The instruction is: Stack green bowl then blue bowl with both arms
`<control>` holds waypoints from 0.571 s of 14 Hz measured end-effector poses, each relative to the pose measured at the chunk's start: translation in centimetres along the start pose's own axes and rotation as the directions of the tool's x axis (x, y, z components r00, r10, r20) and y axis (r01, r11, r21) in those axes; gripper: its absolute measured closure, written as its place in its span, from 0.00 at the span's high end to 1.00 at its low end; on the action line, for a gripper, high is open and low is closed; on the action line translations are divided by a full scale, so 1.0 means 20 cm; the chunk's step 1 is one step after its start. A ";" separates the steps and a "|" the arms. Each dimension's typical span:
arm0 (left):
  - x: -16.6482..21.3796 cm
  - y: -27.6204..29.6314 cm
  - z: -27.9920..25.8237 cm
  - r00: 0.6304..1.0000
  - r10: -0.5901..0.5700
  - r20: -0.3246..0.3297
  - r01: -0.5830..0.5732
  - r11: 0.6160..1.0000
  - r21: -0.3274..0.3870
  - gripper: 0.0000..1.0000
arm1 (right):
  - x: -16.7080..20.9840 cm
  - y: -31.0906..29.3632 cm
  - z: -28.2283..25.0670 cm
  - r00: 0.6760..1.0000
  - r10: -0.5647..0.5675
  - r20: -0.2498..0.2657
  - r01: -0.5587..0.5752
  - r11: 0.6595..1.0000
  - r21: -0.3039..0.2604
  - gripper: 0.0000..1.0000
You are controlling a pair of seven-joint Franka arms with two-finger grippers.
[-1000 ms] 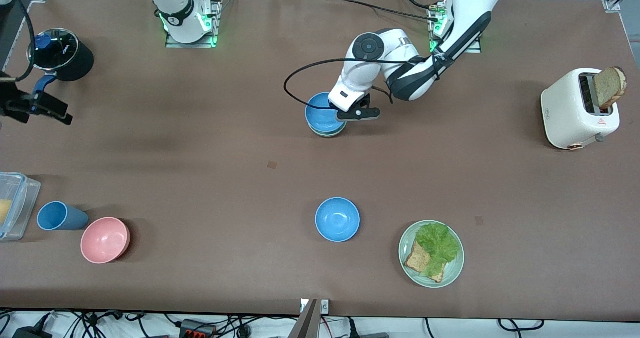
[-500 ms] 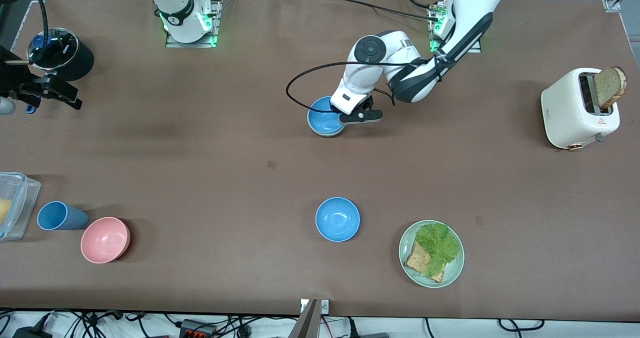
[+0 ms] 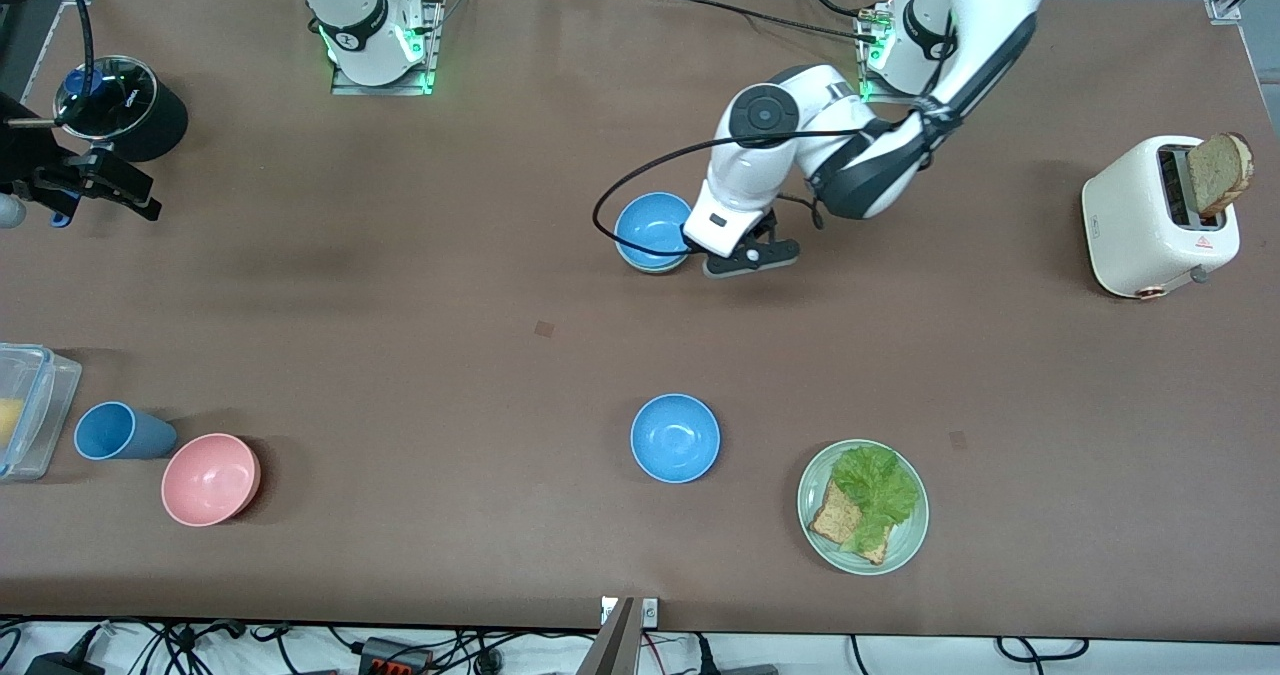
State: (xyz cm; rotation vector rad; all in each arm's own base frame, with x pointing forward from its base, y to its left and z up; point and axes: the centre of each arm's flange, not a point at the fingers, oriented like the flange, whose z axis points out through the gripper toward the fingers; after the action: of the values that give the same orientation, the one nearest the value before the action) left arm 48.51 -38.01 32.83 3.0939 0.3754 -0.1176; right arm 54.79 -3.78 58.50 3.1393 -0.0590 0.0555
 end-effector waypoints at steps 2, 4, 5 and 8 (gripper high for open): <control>0.16 -0.14 -0.19 0.998 0.046 0.036 -0.046 0.999 -0.004 0.38 | 0.00 0.00 0.00 1.000 0.001 -0.001 -0.001 1.000 0.000 1.00; 0.33 -0.32 -0.37 0.995 0.080 0.052 -0.079 0.997 -0.015 0.43 | 0.00 0.00 0.00 1.000 0.001 0.000 -0.001 1.000 0.000 1.00; 0.40 -0.41 -0.45 0.994 0.090 0.057 -0.089 0.996 -0.016 0.45 | 0.00 0.00 0.00 1.000 0.001 0.001 -0.001 1.000 0.000 1.00; 0.53 -0.61 -0.69 0.982 0.162 0.099 -0.164 0.986 0.019 0.60 | 0.01 0.00 0.02 1.000 0.001 0.007 -0.001 1.000 0.000 1.00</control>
State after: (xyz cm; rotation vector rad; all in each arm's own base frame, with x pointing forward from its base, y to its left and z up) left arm 56.77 -23.27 45.64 3.1137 0.1176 -0.2706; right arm 54.95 -3.83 58.13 3.1393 -0.0602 0.0449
